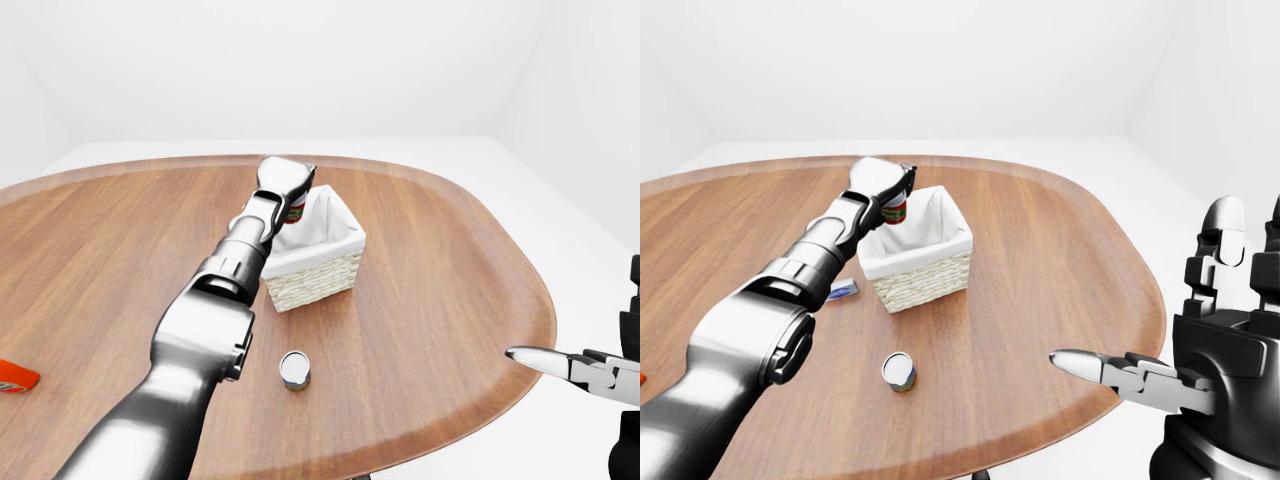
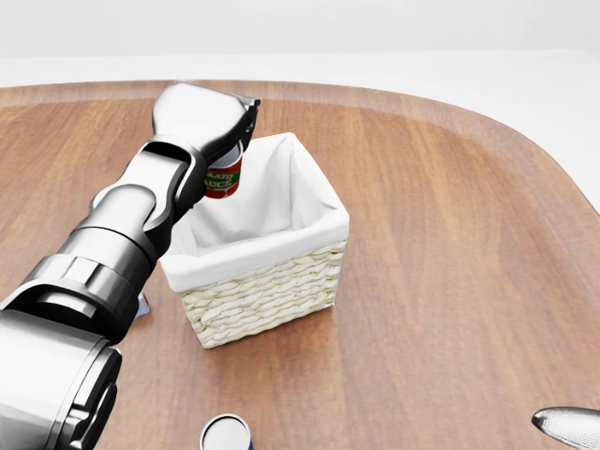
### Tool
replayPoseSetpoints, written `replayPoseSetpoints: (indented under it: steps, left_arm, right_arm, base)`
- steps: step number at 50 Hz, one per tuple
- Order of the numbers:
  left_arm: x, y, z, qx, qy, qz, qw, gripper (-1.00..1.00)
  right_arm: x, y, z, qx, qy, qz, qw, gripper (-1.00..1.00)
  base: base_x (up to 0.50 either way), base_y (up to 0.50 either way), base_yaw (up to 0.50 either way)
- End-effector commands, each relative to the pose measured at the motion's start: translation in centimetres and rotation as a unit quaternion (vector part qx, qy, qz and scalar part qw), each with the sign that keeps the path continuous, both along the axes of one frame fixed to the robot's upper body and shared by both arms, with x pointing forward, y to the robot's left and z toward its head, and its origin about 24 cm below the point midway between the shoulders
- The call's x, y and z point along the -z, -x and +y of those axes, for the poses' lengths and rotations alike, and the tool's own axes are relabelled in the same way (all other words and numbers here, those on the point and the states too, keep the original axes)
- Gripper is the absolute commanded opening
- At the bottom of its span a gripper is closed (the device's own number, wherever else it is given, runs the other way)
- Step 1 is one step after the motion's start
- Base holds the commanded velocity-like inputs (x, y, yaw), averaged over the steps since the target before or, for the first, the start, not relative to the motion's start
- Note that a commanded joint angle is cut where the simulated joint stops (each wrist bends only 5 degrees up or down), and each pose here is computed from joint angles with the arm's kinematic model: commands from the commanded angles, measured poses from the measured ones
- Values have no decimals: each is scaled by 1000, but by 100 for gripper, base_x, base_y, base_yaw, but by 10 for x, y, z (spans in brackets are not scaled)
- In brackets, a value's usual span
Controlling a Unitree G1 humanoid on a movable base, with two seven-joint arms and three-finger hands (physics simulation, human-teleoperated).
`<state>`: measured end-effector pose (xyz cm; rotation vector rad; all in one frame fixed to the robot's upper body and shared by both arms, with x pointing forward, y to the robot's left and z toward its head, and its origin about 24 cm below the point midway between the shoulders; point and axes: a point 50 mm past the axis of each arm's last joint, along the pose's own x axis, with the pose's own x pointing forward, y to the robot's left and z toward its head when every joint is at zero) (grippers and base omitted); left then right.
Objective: Pick up the tomato sauce, and put it in the basket.
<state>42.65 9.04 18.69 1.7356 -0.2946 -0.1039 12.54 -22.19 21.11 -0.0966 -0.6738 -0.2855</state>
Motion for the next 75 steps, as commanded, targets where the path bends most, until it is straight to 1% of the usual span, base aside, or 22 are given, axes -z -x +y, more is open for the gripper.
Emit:
replayPoseSetpoints:
  steps: [1,6,8,9,10,11,12,13,28,46,57,66,70,75]
  left_arm:
    - [4,1,2,3,-29,-8,1000,-100]
    - [5,1,3,3,-29,-9,1000,-100]
    - [6,1,3,4,-32,-11,999,-100]
    - [6,1,5,3,-45,-20,999,-100]
    - [6,1,5,3,-41,-18,999,-100]
    - [6,1,5,2,-40,-18,999,-29]
    - [5,1,5,1,-40,-18,999,38]
    - [5,1,6,0,-42,-18,999,100]
    - [2,0,11,-6,-44,-20,999,100]
    - [6,0,16,-14,-53,-18,998,100]
    - [-5,-2,19,-16,-54,-27,998,100]
    - [-13,-3,23,-19,-64,-36,997,100]
    - [-16,-4,24,-22,-59,-37,997,100]
    - [-22,-4,25,-21,-70,-50,996,100]
  right_arm:
    - [0,0,1,0,1,-3,1000,100]
    - [0,0,0,0,1,-1,1000,100]
    - [0,0,0,0,1,-3,1000,100]
    - [0,0,1,0,2,-2,1000,100]
    - [0,0,1,1,3,-3,1000,100]
    - [0,0,1,1,3,-3,1000,100]
    - [0,0,0,1,3,-3,1000,100]
    - [0,0,0,1,3,-3,1000,100]
    - [0,-1,2,1,6,-5,1000,100]
    - [0,-1,2,2,6,-5,1000,100]
    - [0,-1,2,2,8,-6,1000,100]
    - [0,-1,2,2,9,-8,1000,100]
    - [0,-1,3,2,10,-8,1000,100]
    - [0,-1,3,3,10,-9,1000,100]
  base:
    - [0,0,0]
    - [0,0,0]
    - [0,0,0]
    - [0,0,0]
    - [0,0,0]
    - [0,0,0]
    - [0,0,0]
    - [0,0,0]
    - [0,0,0]
    - [0,0,0]
    - [0,0,0]
    - [0,0,0]
    - [0,0,0]
    - [0,0,0]
